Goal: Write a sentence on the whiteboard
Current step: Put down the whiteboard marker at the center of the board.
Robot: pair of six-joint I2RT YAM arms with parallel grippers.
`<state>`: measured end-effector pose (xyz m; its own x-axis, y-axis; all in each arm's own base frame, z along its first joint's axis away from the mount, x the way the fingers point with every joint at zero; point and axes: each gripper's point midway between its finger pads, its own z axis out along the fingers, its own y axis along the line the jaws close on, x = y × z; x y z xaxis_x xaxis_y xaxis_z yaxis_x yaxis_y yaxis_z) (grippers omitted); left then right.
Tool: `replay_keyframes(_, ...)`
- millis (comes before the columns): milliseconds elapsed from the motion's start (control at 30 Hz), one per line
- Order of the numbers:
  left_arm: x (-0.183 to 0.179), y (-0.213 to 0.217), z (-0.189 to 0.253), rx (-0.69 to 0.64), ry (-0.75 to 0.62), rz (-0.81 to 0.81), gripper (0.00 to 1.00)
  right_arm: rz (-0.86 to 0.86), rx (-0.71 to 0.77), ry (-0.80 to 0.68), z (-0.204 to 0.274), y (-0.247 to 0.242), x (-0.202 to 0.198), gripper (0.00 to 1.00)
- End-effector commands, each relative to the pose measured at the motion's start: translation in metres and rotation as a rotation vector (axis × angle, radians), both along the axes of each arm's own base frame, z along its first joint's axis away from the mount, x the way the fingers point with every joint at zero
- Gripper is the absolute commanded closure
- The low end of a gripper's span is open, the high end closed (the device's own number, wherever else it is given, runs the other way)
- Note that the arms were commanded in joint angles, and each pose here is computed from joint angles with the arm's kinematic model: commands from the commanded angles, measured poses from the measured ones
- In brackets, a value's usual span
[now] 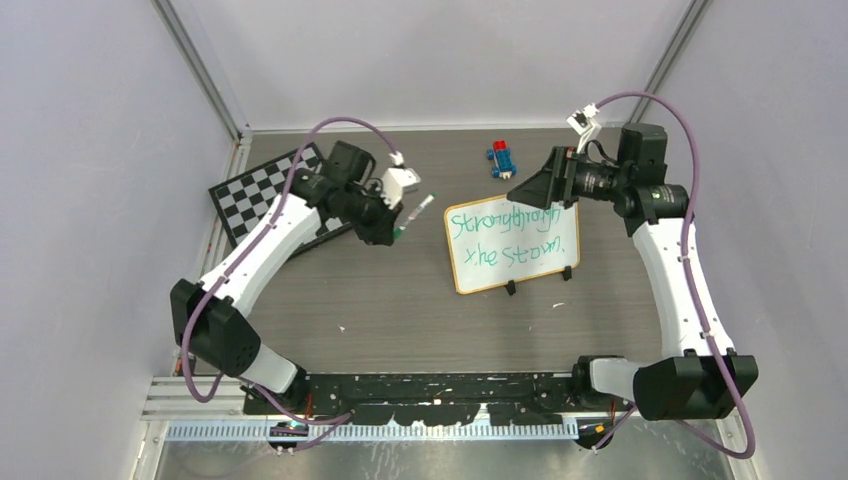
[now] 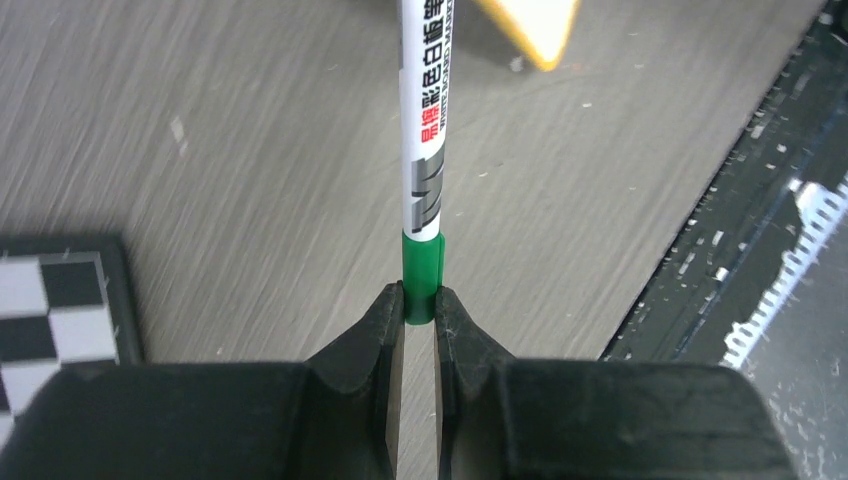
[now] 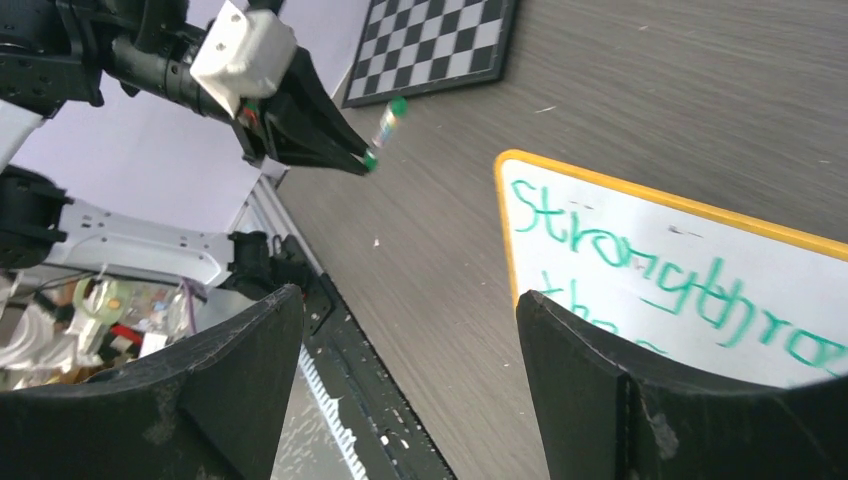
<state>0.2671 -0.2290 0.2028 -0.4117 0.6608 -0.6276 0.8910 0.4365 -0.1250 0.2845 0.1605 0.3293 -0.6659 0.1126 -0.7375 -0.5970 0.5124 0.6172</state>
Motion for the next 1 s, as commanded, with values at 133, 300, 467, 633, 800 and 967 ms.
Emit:
replay_keyframes(133, 0.035, 0.078, -0.05, 0.05, 0.031, 0.214, 1.0, -0.099, -0.086, -0.039, -0.019, -0.049, 0.003, 0.18)
replay_keyframes(300, 0.039, 0.098, -0.093, 0.164, 0.069, 0.25, 1.0, -0.164, -0.157, 0.007, -0.048, -0.075, 0.009, 0.18)
replay_keyframes(467, 0.043, 0.11, -0.131, 0.263, 0.132, 0.277, 1.0, -0.217, -0.214, 0.037, -0.074, -0.094, 0.008, 0.18)
replay_keyframes(633, 0.043, 0.116, -0.16, 0.328, 0.19, 0.282, 0.97, -0.254, -0.269, 0.069, -0.1, -0.106, 0.002, 0.18)
replay_keyframes(800, 0.039, 0.119, -0.18, 0.378, 0.22, 0.274, 0.94, -0.279, -0.284, 0.1, -0.119, -0.111, -0.004, 0.18)
replay_keyframes(967, 0.031, 0.12, -0.186, 0.398, 0.253, 0.272, 0.74, -0.301, -0.296, 0.102, -0.123, -0.113, -0.008, 0.17)
